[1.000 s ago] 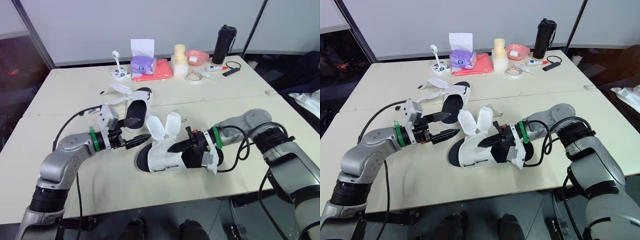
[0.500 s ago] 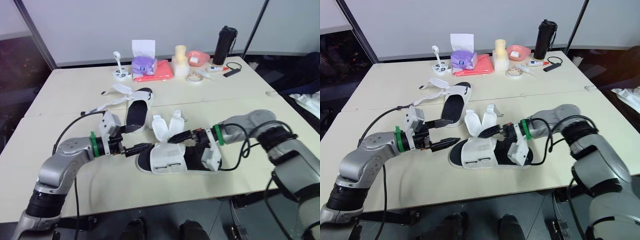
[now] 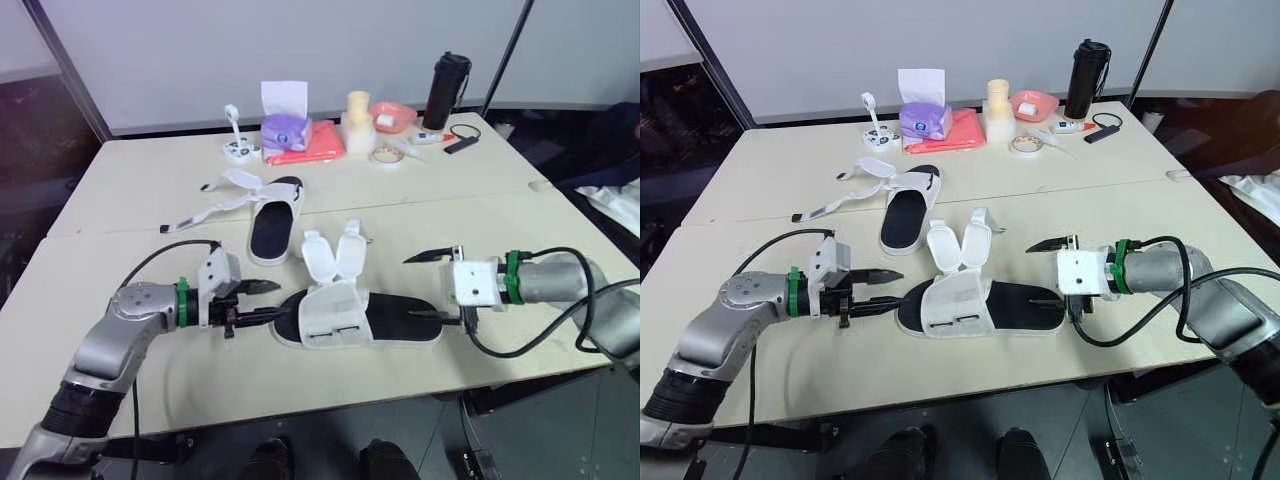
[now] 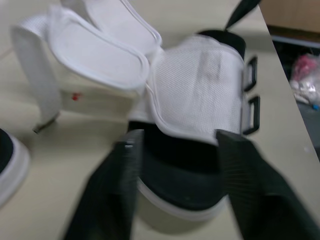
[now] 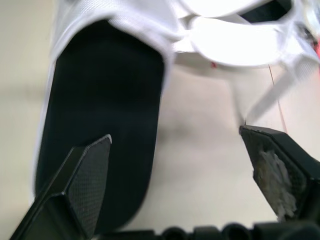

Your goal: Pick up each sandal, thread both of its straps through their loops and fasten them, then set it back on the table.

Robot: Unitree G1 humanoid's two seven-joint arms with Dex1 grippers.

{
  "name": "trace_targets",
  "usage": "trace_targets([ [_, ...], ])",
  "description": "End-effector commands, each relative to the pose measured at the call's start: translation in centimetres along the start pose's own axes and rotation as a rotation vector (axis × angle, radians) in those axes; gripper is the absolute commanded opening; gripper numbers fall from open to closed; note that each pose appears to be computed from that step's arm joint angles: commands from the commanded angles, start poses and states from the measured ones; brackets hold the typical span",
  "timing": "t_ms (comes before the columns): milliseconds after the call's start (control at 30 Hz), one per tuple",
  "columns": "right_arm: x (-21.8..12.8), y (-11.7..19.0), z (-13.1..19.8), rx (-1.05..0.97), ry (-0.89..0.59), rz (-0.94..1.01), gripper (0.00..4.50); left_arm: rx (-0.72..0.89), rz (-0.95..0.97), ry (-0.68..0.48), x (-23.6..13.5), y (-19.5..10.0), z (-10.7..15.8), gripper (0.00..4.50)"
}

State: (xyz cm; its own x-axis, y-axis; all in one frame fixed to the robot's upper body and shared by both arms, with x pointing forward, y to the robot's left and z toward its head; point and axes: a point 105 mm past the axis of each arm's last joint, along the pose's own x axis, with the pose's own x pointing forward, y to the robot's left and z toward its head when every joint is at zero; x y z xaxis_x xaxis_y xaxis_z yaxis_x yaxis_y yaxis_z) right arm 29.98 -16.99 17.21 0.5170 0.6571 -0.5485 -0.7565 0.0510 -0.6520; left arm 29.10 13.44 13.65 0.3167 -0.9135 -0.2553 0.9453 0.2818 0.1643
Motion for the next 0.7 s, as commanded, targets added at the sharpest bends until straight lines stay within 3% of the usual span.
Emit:
trace_targets([
  [33,-1.5,-2.2,0.8,0.183,0.000,-0.133,4.50,0.052,-0.038,0.014,0.0,0.0,-0.3,0.48],
  [67,-1.6,-2.6,0.8,0.248,-0.006,-0.167,4.50,0.052,-0.053,0.015,0.3,-0.1,-0.5,0.07],
  [333,-1.5,-3.7,1.2,0.420,-0.005,-0.273,4.50,-0.002,-0.126,0.026,2.5,-0.5,-2.2,0.07],
  [700,-0.8,-3.7,1.6,0.578,-0.052,-0.271,4.50,-0.029,-0.151,-0.044,6.7,-0.5,-2.1,0.07],
])
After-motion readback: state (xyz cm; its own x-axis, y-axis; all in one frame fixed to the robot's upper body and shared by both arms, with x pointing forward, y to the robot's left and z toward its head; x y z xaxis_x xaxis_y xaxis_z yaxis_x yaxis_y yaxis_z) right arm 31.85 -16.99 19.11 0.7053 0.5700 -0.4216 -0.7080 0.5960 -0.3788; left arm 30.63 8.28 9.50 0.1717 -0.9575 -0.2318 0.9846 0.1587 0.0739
